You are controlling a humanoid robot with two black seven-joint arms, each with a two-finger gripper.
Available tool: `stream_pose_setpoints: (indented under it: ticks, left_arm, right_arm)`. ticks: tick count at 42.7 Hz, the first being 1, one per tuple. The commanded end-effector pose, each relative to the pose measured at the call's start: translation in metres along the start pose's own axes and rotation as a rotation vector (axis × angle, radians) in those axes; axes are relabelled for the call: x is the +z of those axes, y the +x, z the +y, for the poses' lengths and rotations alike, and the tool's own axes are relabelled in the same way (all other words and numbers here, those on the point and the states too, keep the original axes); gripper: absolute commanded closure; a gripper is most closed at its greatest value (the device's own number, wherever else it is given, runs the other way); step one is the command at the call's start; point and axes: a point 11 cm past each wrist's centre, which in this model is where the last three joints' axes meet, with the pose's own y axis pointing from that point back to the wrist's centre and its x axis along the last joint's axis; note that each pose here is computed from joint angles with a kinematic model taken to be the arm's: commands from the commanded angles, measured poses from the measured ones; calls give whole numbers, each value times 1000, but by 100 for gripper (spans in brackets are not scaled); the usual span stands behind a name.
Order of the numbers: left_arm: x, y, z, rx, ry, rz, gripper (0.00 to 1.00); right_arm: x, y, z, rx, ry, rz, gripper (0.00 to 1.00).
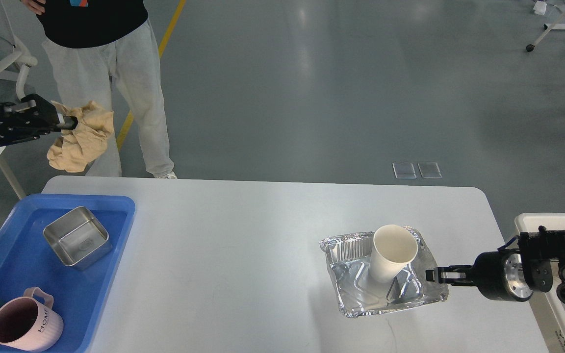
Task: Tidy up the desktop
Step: 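Lift the beige cloth with the left gripper and carry it over the foil tray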
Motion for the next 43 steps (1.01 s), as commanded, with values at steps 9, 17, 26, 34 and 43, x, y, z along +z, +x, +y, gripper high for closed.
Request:
stream_pose_setpoints:
  ticks: [9,17,26,34,43]
  left_arm:
    - [39,-16,-41,-68,-147,-11,100]
    - [61,-55,-111,-189,-265,67,100]
    - [86,-118,-191,-341,-312,128,100]
    - [111,-170,-236,-443,-339,162,100]
    - [171,-244,-280,-600,-419,226,100]
  right_arm:
    - [-5,3,-2,7,14,6,100]
    - [-6,4,-4,9,16,6,100]
    - [-5,3,-4,7,15,3,100]
    - [-2,2,-5,8,10,-2,100]
    - [-4,1,-13,-1,15,1,100]
